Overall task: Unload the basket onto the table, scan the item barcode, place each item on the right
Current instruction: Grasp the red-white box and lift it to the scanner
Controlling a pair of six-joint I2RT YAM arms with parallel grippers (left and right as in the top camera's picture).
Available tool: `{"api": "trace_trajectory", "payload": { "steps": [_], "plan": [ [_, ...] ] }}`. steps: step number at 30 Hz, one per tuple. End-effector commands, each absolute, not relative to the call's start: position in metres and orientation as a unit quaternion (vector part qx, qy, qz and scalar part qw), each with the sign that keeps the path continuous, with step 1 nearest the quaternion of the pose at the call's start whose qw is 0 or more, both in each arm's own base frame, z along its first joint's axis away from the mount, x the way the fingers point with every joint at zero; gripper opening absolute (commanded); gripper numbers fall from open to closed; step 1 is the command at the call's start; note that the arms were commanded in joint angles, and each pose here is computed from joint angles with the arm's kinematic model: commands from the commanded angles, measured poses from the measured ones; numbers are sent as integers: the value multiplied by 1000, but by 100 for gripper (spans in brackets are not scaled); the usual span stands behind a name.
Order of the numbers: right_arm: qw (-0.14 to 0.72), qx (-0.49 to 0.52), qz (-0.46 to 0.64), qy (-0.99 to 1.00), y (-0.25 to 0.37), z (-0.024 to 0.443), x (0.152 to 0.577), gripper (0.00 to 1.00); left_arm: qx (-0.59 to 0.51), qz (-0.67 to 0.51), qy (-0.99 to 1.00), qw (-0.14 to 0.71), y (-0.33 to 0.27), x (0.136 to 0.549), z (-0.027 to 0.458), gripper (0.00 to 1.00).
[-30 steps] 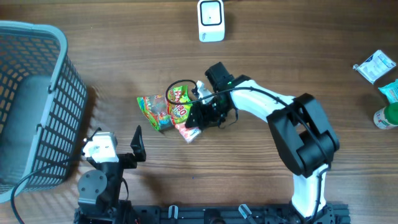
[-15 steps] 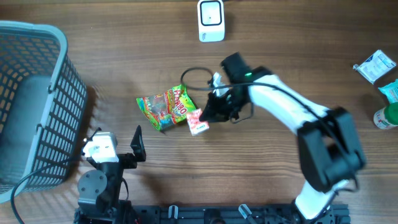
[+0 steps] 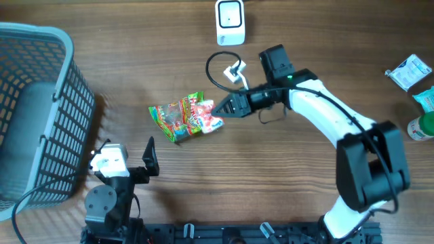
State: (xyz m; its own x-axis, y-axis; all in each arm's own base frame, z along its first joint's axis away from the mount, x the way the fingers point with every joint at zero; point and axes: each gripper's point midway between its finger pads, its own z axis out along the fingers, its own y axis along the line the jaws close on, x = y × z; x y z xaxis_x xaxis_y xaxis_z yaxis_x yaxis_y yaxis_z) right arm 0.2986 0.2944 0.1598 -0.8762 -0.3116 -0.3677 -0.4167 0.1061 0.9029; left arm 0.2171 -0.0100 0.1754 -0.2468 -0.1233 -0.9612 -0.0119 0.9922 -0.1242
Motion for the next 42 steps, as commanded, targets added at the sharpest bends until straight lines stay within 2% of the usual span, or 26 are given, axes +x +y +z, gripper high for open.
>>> {"api": "trace_trajectory", "payload": {
  "steps": [1,6,10,14,17,21,25,31,33,38,42],
  "plan": [
    [-40,-232,721,651,298,163,292,5,-48,-43,787,613,-8,217,174,100],
    [-91,-193,714,667,306,135,311,4,-48,-43,787,613,-8,217,174,100],
    [-86,-201,713,666,309,139,318,4,-48,-43,787,613,-8,217,174,100],
    [-125,-164,706,678,310,139,318,4,-48,-43,787,613,-8,217,174,100],
    [-82,-165,697,693,314,135,330,5,-48,-43,787,613,-8,217,174,100],
    [23,-261,706,658,321,179,340,5,-48,-43,787,613,-8,217,174,100],
    [123,-372,692,606,309,266,329,5,-48,-43,787,613,-8,217,174,100],
    [130,-379,689,604,318,332,357,5,-48,-43,787,613,-8,217,174,100],
    [138,-329,709,609,321,360,379,5,-48,-43,787,613,-8,217,174,100],
    [217,-270,707,617,331,377,427,5,-48,-43,787,613,-8,217,174,100],
    [222,-274,673,650,349,343,433,5,-48,-43,787,613,-8,217,174,100]
  ]
}}
